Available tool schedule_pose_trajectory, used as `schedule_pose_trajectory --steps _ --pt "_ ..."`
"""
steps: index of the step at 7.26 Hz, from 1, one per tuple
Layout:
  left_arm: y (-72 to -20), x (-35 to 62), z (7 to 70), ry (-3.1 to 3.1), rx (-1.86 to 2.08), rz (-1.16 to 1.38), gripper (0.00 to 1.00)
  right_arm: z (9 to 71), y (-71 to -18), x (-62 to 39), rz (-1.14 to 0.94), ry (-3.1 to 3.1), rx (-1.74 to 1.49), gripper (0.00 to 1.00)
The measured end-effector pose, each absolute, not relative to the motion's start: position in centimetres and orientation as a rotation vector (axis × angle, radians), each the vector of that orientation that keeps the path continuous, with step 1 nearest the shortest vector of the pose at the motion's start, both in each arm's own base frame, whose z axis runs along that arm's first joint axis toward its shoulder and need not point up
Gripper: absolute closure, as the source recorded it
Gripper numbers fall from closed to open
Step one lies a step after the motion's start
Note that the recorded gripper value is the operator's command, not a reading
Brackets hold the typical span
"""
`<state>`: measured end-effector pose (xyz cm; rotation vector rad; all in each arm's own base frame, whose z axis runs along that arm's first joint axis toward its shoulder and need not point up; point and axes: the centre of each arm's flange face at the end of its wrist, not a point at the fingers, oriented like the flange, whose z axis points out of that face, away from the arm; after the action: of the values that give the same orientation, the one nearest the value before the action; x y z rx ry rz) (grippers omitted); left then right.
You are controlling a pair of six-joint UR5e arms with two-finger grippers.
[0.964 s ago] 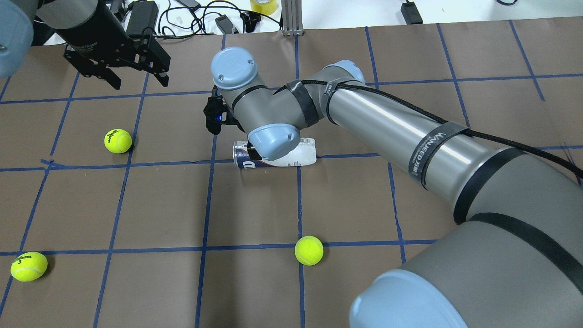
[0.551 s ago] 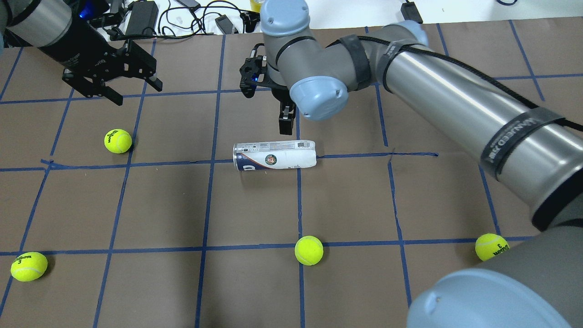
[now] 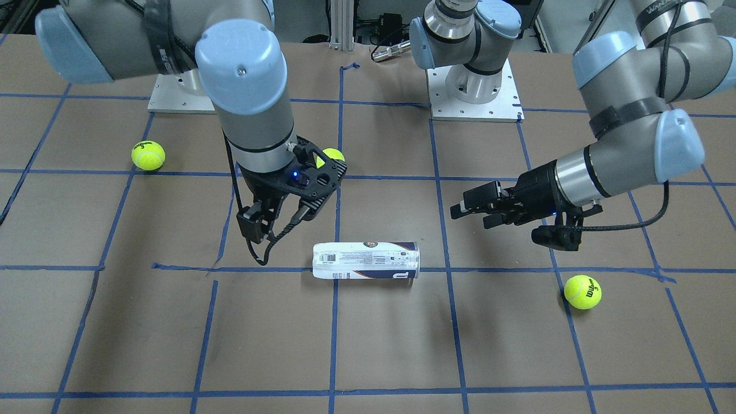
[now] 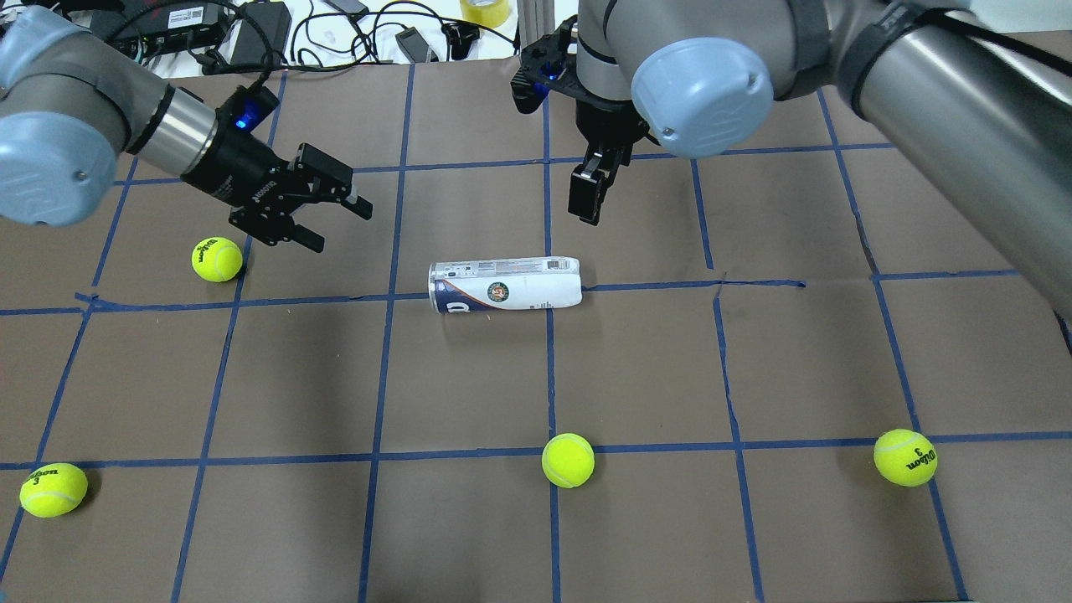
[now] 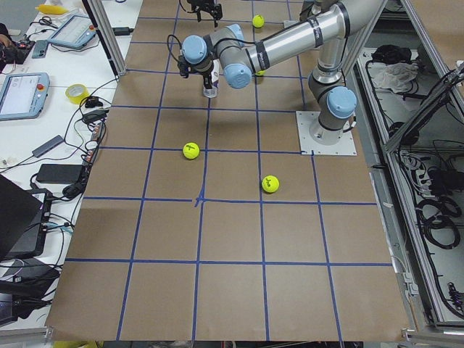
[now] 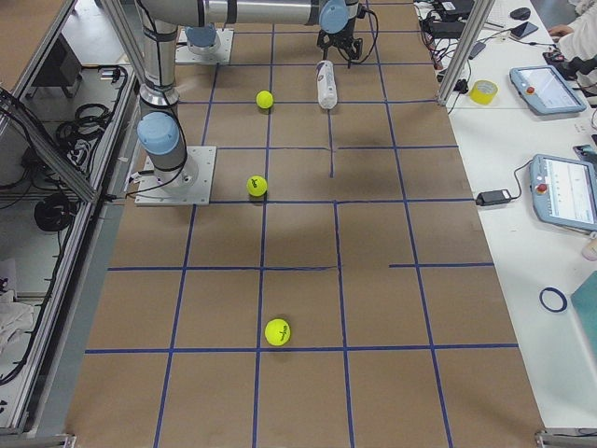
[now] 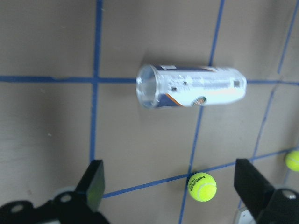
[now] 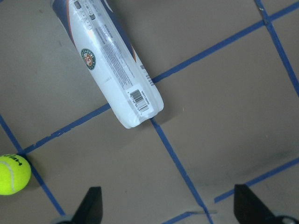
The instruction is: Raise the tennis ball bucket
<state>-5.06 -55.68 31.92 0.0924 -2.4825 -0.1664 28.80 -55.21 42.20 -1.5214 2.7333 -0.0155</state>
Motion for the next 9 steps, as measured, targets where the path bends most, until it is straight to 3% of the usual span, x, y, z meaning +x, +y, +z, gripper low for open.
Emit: schedule_pose_trajectory --steps 2,5,6,7,9 --pt "-56.9 -5.7 26.3 -2.341 -0.001 -0.165 0.0 47.6 -52.9 25.7 -0.074 2.912 -1.17 0.0" --pt "-58.6 -6.0 19.7 -2.226 -0.086 -0.139 0.0 49.2 -54.1 18.0 -0.043 3.095 -0.5 0.0" --pt "-58.7 -6.3 18.4 -2.19 -0.082 -0.139 0.0 49.9 -54.0 16.9 -0.07 3.111 -0.394 0.0" --pt "-58.8 -6.8 17.5 -2.167 -0.081 -0.142 0.07 51.0 -53.5 16.6 -0.102 3.122 -0.294 0.0" --pt "-58.6 -8.4 16.5 -2.137 -0.096 -0.159 0.07 52.1 -52.5 16.4 -0.133 3.131 -0.028 0.0"
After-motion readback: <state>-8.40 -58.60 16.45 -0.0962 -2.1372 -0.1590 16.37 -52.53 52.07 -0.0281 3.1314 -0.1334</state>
